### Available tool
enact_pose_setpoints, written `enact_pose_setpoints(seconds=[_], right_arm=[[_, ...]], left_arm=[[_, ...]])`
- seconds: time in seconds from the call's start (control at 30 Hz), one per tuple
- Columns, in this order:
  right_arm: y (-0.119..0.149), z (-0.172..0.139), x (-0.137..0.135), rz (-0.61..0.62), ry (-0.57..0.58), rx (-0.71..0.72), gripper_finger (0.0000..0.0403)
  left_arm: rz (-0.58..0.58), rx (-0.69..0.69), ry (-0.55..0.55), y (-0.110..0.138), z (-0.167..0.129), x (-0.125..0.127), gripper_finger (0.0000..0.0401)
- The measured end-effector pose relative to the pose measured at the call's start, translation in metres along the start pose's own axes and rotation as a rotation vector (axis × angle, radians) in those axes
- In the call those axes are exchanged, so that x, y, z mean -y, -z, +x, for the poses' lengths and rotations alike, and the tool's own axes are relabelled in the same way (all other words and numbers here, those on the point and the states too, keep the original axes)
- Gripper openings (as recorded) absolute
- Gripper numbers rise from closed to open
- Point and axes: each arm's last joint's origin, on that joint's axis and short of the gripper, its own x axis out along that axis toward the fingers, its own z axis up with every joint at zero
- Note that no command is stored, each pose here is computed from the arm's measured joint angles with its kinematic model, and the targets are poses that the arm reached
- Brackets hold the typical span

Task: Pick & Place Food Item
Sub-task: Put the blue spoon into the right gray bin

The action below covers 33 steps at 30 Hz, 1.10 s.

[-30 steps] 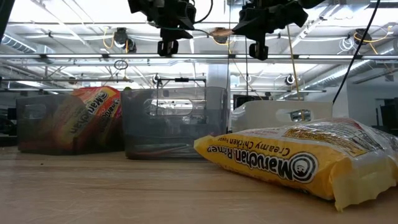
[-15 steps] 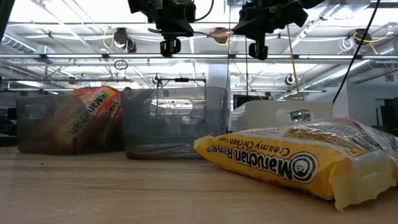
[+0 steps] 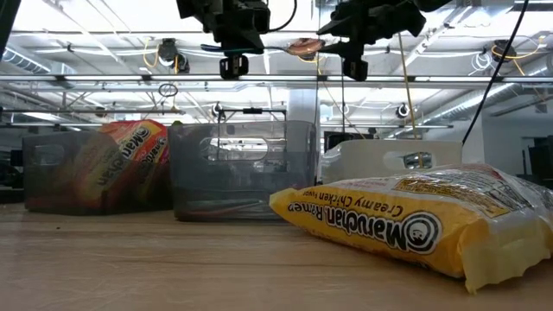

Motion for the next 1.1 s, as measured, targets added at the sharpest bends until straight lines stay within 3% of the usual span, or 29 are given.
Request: enact_pose_setpoints(seconds=[0.23, 0.5, 0.7, 0.9, 1.0, 1.1], right_arm=[[-0.004, -0.005, 0.005, 0.014, 0.011, 0.029, 0.0176], [-0.007, -0.011, 0.01, -0.018, 0.034, 0.049, 0.0188], [-0.008, -0.011, 0.011, -0.048, 0.037, 0.052, 0.0179], [-0.008, -0.011, 0.011, -0.058, 0.038, 0.052, 0.0176], [-0.008, -0.011, 0.011, -0.06, 0.038, 0.052, 0.0176], [-0.008, -0.011, 0.011, -0.064, 0.038, 0.051, 0.0176]], left_arm=[[-0.077, -0.115, -0.008, 0.014, -0.001, 0.0, 0.0008], [-0.125, -0.193, -0.038, 0.032, -0.025, 0.017, 0.0008], [-0.113, -0.042, -0.104, 0.043, -0.071, 0.046, 0.0006], [-0.103, 0.198, -0.224, 0.059, -0.114, 0.077, 0.0006], [-0.099, 0.341, -0.217, 0.07, -0.123, 0.089, 0.0007], [-0.116, 0.443, -0.191, 0.084, -0.112, 0.091, 0.0009]])
